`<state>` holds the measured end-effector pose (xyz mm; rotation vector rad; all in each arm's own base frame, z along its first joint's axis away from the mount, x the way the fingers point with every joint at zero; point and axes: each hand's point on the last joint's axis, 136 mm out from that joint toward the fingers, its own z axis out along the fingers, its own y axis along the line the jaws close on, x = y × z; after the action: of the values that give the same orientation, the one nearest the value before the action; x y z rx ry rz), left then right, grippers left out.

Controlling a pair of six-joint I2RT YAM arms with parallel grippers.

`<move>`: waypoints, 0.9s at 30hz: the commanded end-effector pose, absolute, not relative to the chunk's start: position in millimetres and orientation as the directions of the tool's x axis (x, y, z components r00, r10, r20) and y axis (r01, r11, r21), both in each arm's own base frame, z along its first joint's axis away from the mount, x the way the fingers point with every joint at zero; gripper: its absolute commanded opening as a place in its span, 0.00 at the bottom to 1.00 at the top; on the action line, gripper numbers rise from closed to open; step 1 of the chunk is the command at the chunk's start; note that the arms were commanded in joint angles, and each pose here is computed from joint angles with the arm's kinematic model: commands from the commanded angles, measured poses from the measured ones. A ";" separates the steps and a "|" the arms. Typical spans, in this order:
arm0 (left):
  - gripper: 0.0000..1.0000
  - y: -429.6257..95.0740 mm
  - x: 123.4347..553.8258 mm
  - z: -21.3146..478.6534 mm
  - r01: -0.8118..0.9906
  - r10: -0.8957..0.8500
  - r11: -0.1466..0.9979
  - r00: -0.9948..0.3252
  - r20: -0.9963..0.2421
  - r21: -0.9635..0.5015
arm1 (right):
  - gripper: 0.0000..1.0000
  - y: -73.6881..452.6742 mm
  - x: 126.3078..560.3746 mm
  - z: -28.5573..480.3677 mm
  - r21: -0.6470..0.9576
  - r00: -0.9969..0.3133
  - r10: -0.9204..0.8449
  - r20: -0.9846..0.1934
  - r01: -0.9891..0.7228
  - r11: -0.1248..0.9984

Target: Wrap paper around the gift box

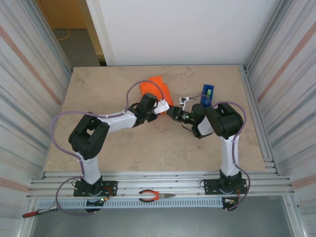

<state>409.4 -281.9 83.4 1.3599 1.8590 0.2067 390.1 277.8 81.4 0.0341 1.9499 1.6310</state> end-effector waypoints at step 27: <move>0.31 -262.6 391.4 43.8 0.786 0.891 0.383 -0.177 -0.418 0.485 | 0.00 289.6 376.6 108.5 0.903 -0.842 0.333 -0.425 -0.370 0.218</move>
<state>409.4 -281.8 83.4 1.3597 1.8591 0.2072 376.8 282.4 100.6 0.0208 1.9667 1.6656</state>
